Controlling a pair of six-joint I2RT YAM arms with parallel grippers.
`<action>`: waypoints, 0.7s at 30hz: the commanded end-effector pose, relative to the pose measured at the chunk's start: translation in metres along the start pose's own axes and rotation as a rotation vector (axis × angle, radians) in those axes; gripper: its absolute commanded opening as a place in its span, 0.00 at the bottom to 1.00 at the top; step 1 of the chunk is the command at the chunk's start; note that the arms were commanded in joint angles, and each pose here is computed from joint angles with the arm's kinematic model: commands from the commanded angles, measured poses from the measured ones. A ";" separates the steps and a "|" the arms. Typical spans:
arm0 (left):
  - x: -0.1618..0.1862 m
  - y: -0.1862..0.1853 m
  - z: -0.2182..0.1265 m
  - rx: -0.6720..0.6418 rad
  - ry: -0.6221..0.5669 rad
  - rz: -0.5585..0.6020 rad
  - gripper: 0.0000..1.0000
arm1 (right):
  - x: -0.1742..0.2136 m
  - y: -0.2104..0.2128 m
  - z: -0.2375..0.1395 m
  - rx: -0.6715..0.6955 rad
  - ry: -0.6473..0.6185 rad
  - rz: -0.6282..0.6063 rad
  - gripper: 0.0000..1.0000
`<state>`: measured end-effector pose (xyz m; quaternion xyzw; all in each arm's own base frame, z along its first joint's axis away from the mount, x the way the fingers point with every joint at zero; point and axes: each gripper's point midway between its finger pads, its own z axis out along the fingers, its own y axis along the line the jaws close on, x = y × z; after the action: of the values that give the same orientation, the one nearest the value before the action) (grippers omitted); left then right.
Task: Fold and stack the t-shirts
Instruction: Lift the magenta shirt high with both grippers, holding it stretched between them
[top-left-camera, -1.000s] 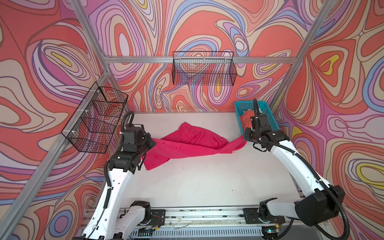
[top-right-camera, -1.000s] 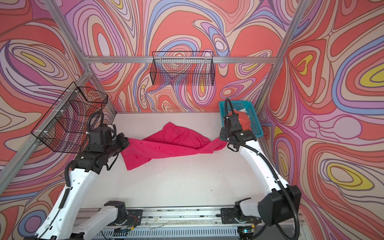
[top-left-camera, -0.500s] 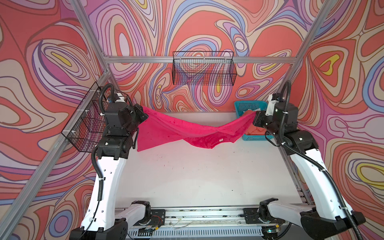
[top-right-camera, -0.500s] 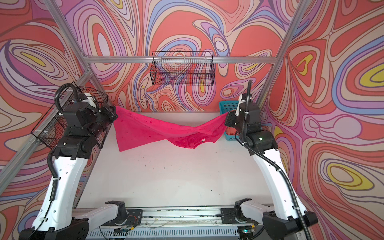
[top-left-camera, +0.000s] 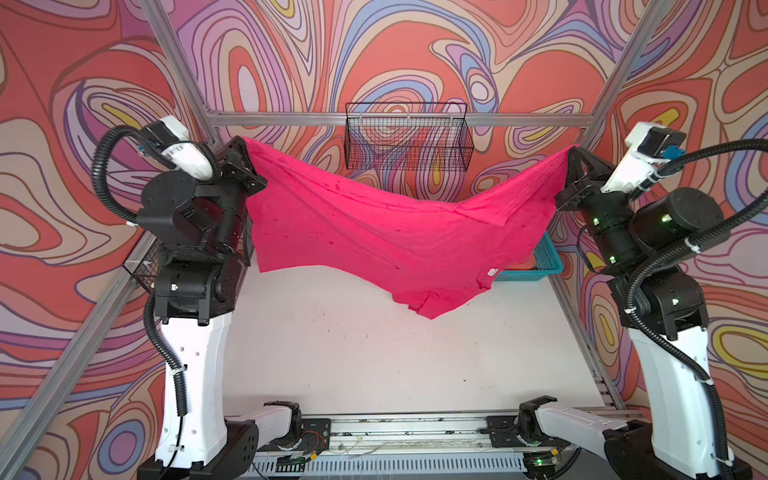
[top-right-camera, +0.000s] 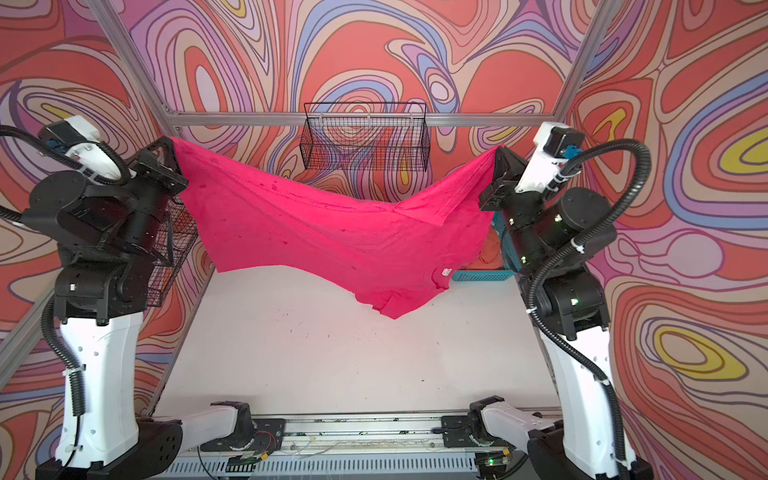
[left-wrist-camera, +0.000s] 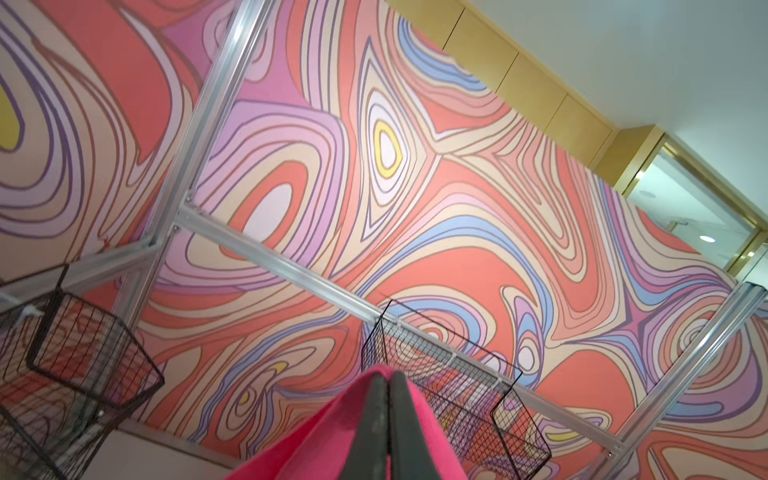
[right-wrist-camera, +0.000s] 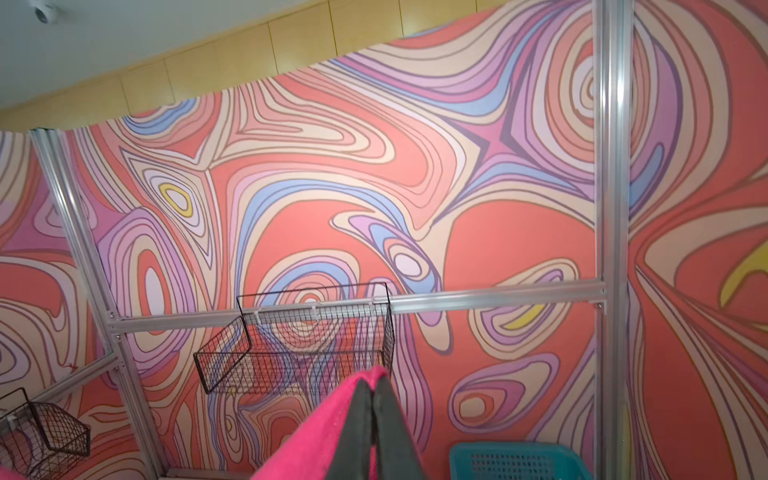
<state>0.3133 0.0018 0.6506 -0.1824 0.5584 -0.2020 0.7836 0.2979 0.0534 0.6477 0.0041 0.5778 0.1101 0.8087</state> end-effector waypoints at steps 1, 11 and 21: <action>-0.029 -0.003 0.008 -0.020 -0.109 0.067 0.00 | -0.011 0.008 0.024 -0.035 -0.042 -0.061 0.00; 0.020 0.054 0.103 -0.108 -0.009 0.008 0.00 | 0.009 0.012 0.122 -0.013 -0.104 -0.132 0.00; 0.072 0.102 0.186 -0.069 0.024 -0.116 0.00 | 0.085 0.011 0.200 -0.012 -0.193 -0.210 0.00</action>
<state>0.5354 0.0702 0.5518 -0.2612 0.6207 -0.1798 0.7170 0.5192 0.1095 0.6016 -0.0517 0.5660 0.0467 0.8214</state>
